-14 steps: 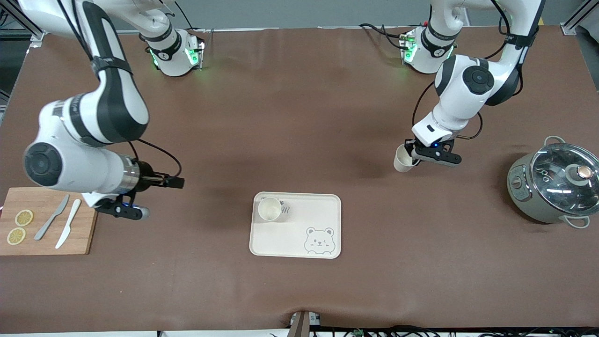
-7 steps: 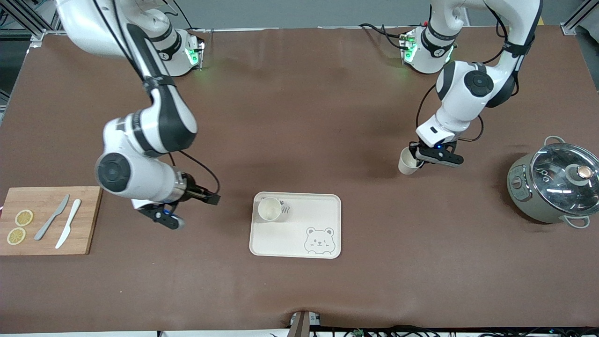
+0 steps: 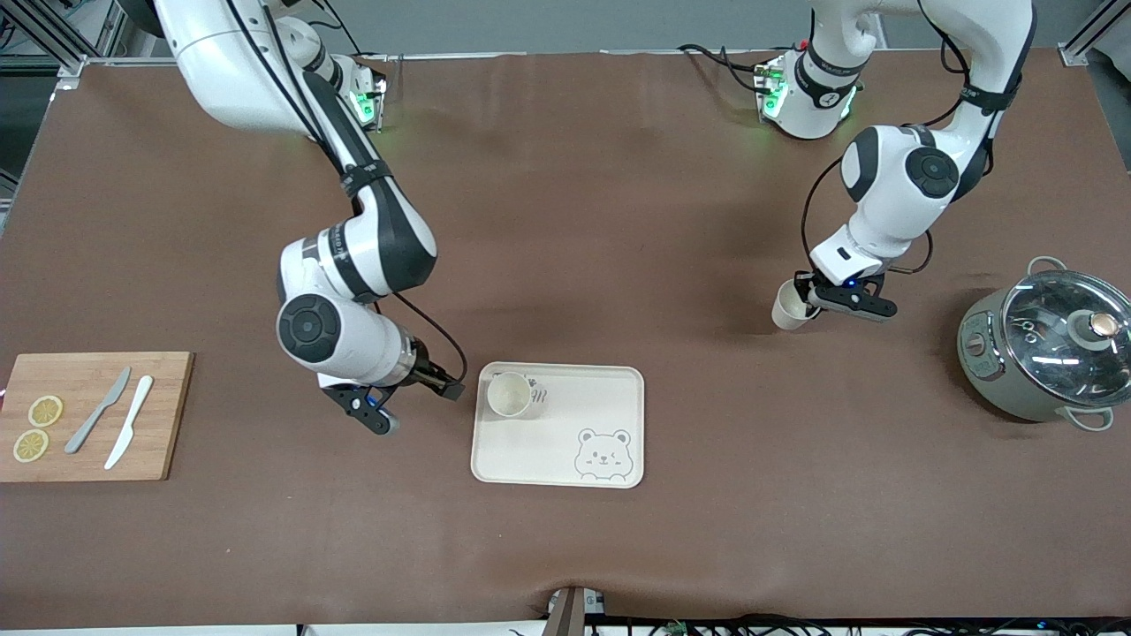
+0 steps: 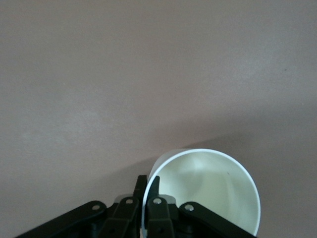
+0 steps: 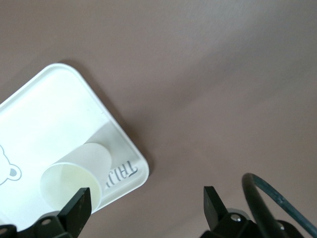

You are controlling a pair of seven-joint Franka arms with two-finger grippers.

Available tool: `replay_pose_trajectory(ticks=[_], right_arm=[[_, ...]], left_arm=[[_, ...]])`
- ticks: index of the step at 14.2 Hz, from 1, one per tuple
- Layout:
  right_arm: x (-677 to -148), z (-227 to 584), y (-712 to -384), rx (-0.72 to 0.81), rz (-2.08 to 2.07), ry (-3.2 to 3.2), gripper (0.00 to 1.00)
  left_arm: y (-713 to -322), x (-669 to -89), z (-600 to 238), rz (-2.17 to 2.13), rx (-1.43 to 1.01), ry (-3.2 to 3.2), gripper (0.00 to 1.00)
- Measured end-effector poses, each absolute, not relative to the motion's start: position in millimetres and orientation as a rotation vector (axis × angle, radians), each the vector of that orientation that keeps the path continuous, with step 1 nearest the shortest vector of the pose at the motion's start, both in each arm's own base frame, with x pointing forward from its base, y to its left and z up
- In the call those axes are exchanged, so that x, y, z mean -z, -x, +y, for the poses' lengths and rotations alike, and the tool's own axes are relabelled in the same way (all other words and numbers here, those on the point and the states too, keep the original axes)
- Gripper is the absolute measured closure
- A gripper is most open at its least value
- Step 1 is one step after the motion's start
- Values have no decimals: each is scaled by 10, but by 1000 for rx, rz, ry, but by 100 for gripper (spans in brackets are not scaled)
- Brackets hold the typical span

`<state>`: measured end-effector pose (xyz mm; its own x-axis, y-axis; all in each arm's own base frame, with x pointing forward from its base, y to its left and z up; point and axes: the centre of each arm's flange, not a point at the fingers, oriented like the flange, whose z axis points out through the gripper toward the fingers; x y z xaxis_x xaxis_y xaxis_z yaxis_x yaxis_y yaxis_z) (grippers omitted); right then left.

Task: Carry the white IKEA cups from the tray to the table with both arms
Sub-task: 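Move the right gripper over the second white cup on the tray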

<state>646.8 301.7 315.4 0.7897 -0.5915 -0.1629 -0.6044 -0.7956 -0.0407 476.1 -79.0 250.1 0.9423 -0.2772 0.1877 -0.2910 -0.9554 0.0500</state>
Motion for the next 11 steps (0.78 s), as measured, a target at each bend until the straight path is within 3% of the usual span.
replay_pose_trajectory(ticks=[11], right_arm=[[-2738, 3580, -6394, -127, 1156, 2779, 0]], left_arm=[[-4734, -2199, -750, -439, -240, -2987, 96]])
